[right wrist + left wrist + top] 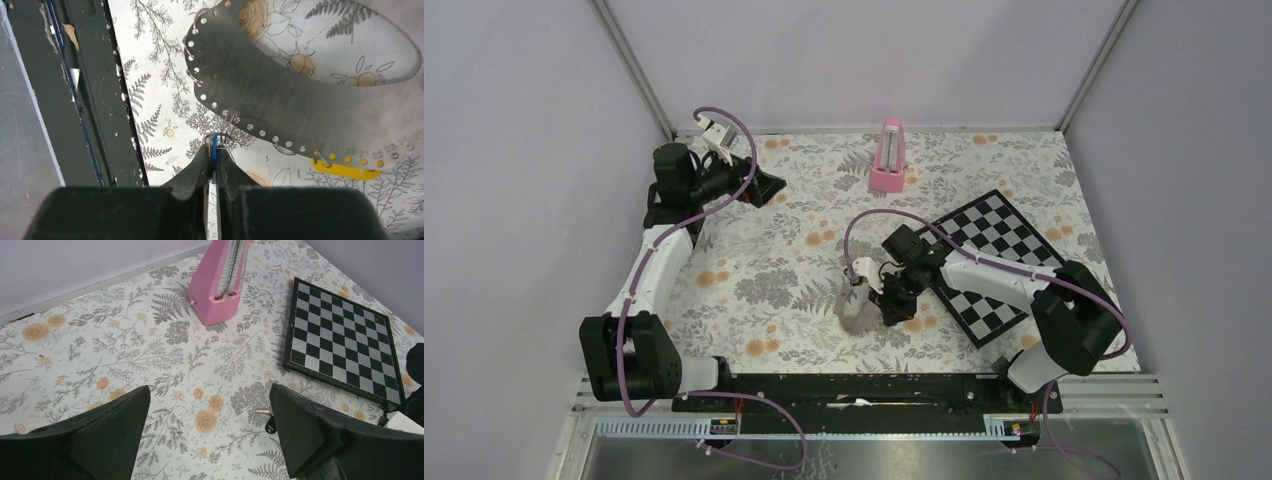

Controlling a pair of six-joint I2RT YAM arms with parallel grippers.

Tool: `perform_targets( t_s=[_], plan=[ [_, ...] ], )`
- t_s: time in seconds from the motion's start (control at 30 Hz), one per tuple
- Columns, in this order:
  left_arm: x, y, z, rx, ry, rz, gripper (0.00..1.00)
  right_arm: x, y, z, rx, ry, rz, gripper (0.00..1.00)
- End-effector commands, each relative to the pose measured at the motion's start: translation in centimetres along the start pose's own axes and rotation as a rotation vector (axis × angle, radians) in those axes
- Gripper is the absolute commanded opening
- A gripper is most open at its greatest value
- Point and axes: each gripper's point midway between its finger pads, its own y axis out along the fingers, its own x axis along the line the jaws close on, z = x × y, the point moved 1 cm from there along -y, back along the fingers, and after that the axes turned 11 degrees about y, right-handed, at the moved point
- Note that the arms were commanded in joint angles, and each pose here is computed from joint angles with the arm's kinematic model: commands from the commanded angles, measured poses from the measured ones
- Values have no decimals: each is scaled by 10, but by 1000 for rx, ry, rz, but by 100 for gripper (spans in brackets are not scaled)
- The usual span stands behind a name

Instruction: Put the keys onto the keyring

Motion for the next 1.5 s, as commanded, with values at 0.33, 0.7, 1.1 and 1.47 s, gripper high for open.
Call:
perform_targets(
  t_s=[0.33,0.7,1.1,1.47],
  plan=[
    [-5,-12,-17,-37,121,-12,99,-8,13,43,158,43,25,12],
    [0,-13,-22,-35,137,-46,99,-13,11,64,237,65,64,27],
    [0,-14,-22,-34,153,-47,99,-17,4,82,295,64,110,27],
    [22,-17,-19,-20,218,-166,99,-35,-41,60,129,25,287,80]
  ],
)
